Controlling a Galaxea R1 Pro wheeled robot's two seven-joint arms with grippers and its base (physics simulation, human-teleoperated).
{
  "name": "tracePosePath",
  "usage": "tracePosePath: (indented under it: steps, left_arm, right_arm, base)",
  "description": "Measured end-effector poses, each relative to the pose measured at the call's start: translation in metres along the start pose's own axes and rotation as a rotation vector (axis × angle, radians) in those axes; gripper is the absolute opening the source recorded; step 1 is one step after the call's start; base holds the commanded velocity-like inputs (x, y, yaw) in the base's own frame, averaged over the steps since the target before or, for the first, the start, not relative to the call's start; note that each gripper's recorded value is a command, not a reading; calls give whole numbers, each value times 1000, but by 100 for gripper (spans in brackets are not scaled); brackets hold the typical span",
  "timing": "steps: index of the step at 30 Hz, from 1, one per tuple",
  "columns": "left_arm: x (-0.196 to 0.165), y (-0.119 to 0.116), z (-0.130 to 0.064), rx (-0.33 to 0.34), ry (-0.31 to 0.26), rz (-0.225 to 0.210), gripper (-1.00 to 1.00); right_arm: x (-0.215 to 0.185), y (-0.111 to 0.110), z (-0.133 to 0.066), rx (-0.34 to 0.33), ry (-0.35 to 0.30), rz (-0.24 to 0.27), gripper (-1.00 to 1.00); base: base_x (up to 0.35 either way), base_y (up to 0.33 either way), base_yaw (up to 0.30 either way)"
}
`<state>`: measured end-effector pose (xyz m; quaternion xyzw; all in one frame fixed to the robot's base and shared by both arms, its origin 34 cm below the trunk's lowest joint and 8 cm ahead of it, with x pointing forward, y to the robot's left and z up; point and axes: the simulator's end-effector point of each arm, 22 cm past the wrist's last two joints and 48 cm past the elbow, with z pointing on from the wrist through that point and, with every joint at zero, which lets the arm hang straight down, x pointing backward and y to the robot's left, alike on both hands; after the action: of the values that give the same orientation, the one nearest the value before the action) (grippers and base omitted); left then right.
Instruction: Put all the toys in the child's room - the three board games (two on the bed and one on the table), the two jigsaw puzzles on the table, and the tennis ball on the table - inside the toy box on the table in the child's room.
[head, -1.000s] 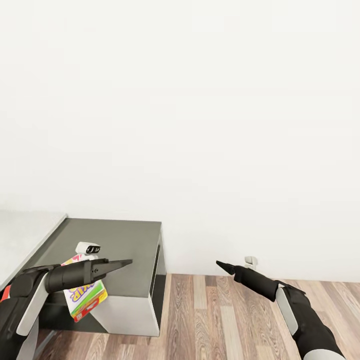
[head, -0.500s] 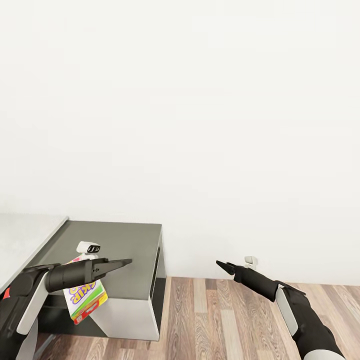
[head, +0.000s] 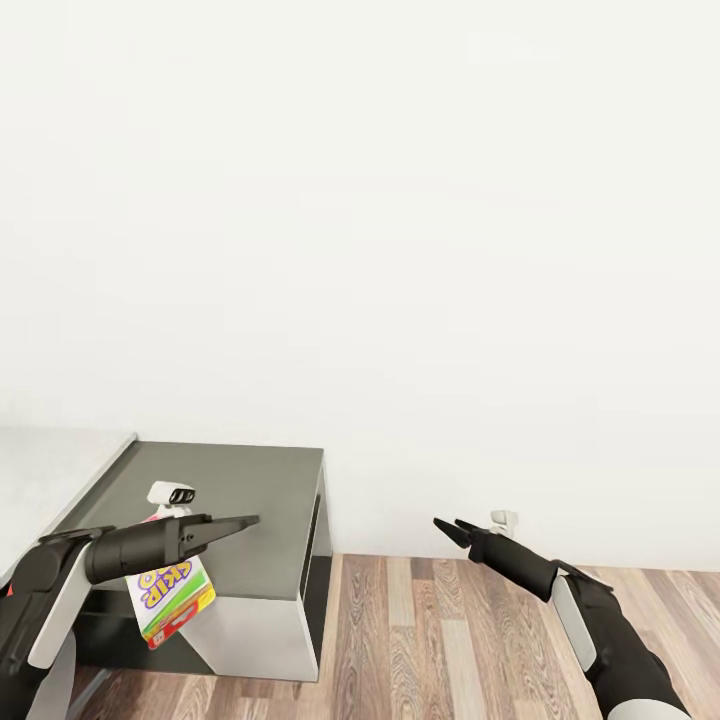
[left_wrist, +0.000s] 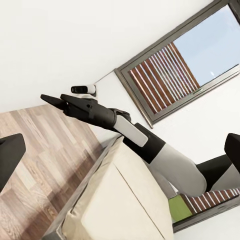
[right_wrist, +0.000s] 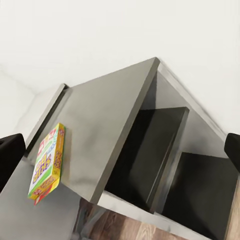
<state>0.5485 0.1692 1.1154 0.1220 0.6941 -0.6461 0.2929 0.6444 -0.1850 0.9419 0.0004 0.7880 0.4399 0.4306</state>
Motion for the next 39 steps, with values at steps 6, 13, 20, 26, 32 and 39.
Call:
tracePosePath:
  steps: [6, 13, 20, 26, 32, 39]
  left_arm:
    - [-1, 0, -1, -1, -3, 1, 100]
    - [1, 0, 0, 1, 0, -1, 100]
    - [2, 0, 1, 2, 2, -7, 100]
    - [1, -3, 1, 3, 2, -6, 100]
    - [-1, -6, -3, -3, 2, -2, 100]
    - [-3, -11, -4, -2, 1, 10, 100]
  right_arm:
    - [0, 1, 1, -4, 0, -1, 100]
    - [4, 10, 8, -23, -4, 8, 100]
    - [34, 37, 47, -33, 6, 94, 100]
    - [49, 66, 71, -53, 46, 202, 100]
    - [57, 94, 80, -109, 118, 345, 100]
    - [43, 101, 70, -158, 107, 508, 100]
  base:
    - [0, 0, 0]
    - [0, 0, 0]
    - [0, 0, 8]
    - [0, 0, 81]
    - [0, 0, 118]
    - [0, 0, 136]
